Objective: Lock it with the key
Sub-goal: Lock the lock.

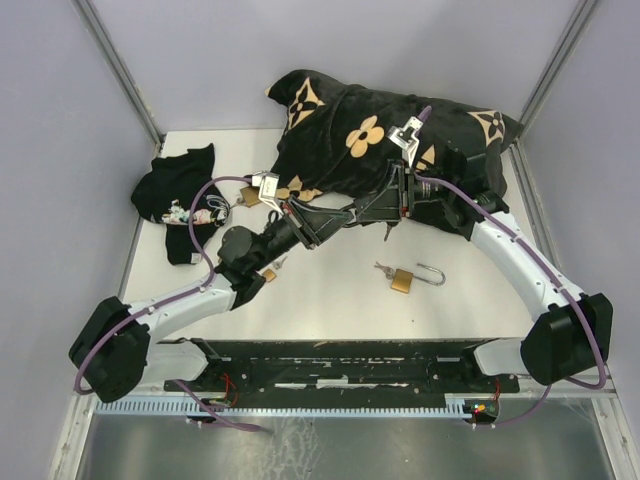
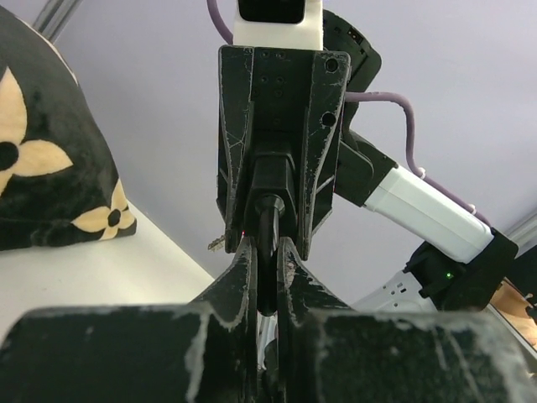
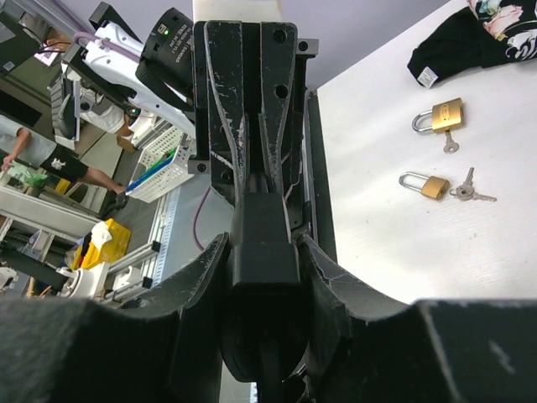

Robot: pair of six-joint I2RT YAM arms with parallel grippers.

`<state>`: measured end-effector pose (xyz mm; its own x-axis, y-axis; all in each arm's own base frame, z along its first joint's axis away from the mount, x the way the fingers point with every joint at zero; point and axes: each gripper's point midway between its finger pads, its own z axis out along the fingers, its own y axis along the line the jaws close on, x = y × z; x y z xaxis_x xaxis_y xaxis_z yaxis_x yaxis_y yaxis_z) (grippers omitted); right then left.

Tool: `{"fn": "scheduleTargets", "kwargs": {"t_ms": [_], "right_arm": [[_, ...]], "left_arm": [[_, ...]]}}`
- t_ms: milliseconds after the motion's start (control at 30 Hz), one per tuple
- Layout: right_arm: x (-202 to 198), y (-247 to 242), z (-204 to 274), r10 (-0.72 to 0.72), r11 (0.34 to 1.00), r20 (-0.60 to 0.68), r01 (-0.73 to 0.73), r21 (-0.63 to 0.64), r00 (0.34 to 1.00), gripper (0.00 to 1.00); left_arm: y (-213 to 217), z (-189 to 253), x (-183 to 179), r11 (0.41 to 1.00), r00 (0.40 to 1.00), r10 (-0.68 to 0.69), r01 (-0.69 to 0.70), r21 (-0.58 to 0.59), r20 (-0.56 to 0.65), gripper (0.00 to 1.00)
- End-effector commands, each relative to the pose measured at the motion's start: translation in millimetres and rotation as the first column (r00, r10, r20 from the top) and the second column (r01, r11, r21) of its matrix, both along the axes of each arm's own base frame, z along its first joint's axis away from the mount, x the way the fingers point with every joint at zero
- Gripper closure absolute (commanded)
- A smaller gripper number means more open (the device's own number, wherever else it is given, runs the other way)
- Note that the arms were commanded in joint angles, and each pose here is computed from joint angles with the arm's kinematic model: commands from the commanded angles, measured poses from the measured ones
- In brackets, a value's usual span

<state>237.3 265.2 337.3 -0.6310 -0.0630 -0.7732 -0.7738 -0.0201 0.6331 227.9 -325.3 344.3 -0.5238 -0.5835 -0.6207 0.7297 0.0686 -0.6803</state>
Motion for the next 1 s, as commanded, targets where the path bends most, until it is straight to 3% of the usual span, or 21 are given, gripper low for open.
{"fn": "scheduleTargets", "kwargs": {"t_ms": [0, 67, 133, 333, 600, 967], "right_arm": [[-1.8, -4.0, 25.5, -0.017, 1.000, 0.139, 0.014, 0.023, 0.990, 0.58], [1.6, -7.8, 24.5, -0.028, 1.000, 0.129, 0.026, 0.014, 0.991, 0.39], [7.5, -13.0, 22.7, -0.048, 0.999, 0.113, 0.047, 0.009, 0.992, 0.29], [8.1, -20.3, 13.5, -0.058, 0.998, 0.086, 0.058, -0.001, 0.995, 0.22], [10.9, -19.9, 21.3, -0.068, 0.998, 0.089, 0.068, 0.002, 0.994, 0.31], [19.1, -16.1, 33.4, -0.072, 0.997, 0.046, 0.070, 0.036, 0.996, 0.61]], "left_arm": [[17.3, 34.7, -12.2, 0.998, 0.994, 0.005, 0.003, -0.070, 0.113, 0.97], [28.3, 38.1, -11.2, 0.995, 0.994, 0.028, -0.018, -0.095, 0.105, 0.97], [39.3, 43.4, -10.4, 0.992, 0.994, 0.043, -0.031, -0.121, 0.103, 0.97], [58.6, 50.8, -12.4, 0.987, 0.993, 0.042, -0.025, -0.158, 0.109, 0.97], [57.3, 50.0, -18.3, 0.988, 0.994, -0.009, 0.026, -0.151, 0.111, 0.97], [50.6, 47.3, -21.7, 0.986, 0.991, -0.065, 0.081, -0.144, 0.118, 0.97]]}}
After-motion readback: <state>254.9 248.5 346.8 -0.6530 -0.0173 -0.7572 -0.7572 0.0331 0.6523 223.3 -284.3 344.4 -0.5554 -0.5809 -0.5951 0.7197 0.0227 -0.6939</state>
